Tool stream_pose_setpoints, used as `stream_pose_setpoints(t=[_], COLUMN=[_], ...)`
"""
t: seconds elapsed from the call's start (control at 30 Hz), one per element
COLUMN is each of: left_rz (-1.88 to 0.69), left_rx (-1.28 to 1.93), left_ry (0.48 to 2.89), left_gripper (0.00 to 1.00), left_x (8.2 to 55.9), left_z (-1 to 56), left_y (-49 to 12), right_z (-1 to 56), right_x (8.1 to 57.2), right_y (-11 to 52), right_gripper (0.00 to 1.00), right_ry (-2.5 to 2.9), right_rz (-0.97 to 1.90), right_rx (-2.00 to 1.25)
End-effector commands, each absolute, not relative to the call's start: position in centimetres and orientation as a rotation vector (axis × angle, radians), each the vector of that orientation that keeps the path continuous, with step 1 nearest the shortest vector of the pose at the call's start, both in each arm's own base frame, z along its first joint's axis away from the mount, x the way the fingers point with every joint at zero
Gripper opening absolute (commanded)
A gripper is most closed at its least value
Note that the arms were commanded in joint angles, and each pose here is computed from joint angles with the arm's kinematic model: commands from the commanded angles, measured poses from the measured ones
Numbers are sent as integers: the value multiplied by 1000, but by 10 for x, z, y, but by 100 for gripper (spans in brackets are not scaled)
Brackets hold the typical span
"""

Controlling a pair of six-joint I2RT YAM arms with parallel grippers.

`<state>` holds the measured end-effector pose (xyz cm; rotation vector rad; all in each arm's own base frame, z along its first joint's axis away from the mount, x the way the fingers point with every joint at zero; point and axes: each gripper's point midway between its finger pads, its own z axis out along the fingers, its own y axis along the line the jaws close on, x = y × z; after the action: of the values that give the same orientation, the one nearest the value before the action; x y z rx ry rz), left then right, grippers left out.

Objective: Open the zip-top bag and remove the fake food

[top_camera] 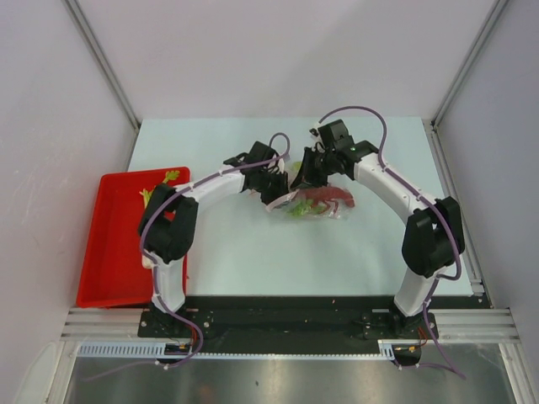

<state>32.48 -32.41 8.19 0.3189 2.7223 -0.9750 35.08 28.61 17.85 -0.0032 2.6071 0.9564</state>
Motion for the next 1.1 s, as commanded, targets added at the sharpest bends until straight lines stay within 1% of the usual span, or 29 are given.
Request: stream_pose_setpoints(t=[0.0,0.1,0.27,0.43,0.53,0.57,0.67,0.77,0.93,1.03,1.07], left_rz=[-958,-975,-916,-768,-704,-698,-639,-661,-693,-615,-553], left_rx=[409,424,420,452,452,448,411,379,310,225,184], left_ry=[2554,2519,2489,2475,2459,2423,2345,2277,2245,2206,2186], left_gripper=[3,3,1,0,0,0,0,0,0,0,0], left_x=[338,340,343,347,348,347,354,353,350,356,359], left_z=[155,176,200,209,221,233,255,282,300,316,322], left_y=[-325,-328,-320,-301,-288,-284,-274,-270,-269,-253,-243], right_z=[182,179,186,199,200,199,192,191,191,187,186], right_x=[341,337,348,364,369,370,369,369,372,371,370], right_y=[273,268,254,230,221,219,218,218,223,225,225], right_gripper=[0,0,0,0,0,0,0,0,0,0,0], right_ry=[2586,2594,2552,2511,2504,2507,2528,2525,2523,2536,2542], right_rz=[830,763,702,688,694,690,676,669,694,705,707], right_rx=[-125,-159,-134,-57,-37,-39,-45,-57,-71,-80,-81])
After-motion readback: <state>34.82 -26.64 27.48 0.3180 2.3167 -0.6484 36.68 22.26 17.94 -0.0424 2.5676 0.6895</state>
